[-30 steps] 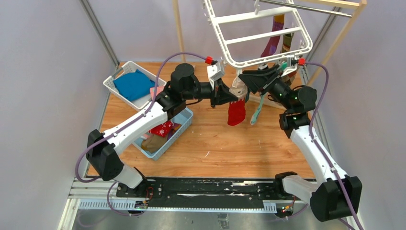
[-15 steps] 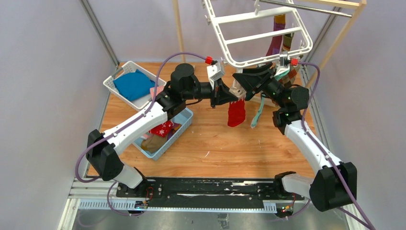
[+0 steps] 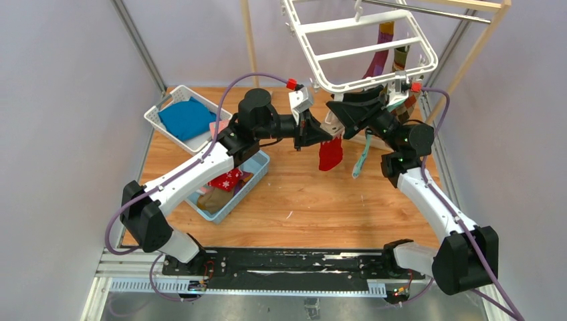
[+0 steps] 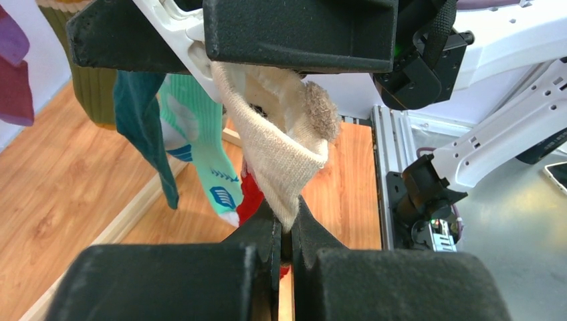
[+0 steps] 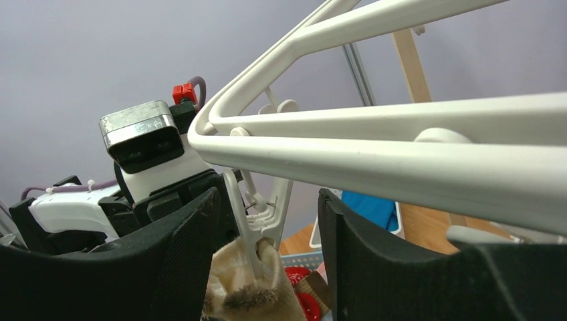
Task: Remove the socks clipped to the hanger
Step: Remove the sock from the hanger, then place the sock in the bin, then remove the sock from the hanger.
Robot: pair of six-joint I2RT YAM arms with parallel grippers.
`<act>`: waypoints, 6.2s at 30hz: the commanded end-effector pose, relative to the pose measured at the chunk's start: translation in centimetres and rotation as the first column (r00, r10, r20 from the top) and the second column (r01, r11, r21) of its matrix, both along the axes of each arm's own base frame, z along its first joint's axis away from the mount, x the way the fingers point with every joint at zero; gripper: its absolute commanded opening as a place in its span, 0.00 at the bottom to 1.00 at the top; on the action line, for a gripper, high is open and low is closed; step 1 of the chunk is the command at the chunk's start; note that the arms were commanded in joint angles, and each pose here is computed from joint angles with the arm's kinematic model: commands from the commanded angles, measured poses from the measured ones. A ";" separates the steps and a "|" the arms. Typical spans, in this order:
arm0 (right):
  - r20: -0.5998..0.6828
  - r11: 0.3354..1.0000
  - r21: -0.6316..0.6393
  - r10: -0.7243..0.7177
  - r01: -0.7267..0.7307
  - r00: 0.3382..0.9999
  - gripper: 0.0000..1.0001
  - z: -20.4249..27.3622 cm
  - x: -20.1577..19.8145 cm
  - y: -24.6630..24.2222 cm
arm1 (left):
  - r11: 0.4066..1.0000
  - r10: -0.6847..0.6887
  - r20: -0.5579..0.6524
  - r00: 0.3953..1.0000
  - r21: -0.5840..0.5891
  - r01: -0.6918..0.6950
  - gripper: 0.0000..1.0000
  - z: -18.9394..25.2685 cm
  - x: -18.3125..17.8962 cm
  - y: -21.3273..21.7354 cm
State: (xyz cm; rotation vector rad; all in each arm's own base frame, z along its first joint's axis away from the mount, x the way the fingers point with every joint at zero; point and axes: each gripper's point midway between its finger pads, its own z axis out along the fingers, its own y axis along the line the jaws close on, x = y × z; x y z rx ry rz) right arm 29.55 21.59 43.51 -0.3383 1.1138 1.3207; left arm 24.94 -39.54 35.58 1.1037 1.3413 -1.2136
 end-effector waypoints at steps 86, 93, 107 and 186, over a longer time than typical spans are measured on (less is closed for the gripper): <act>0.046 0.591 -0.761 -0.361 0.267 0.931 0.81 -6.3 -8.4 -10.2 | 0.743 0.418 0.297 0.859 0.433 -0.511 0.97 -4.0 3.9 18.2; 0.105 0.593 -0.717 -0.429 0.367 0.897 0.79 -3.5 -5.5 -10.8 | 0.917 0.263 0.325 0.908 0.209 -0.341 0.92 -0.3 1.4 7.6; 0.090 0.615 -0.705 -0.417 0.354 0.904 0.79 -4.4 -5.6 -11.2 | 0.972 0.148 0.332 0.932 0.123 -0.198 0.93 -1.4 2.9 -2.4; 0.271 0.917 -0.127 -0.335 0.378 0.903 0.54 3.6 0.6 -8.3 | 0.998 -0.035 -0.102 0.994 -0.060 0.029 0.00 0.8 4.2 -5.6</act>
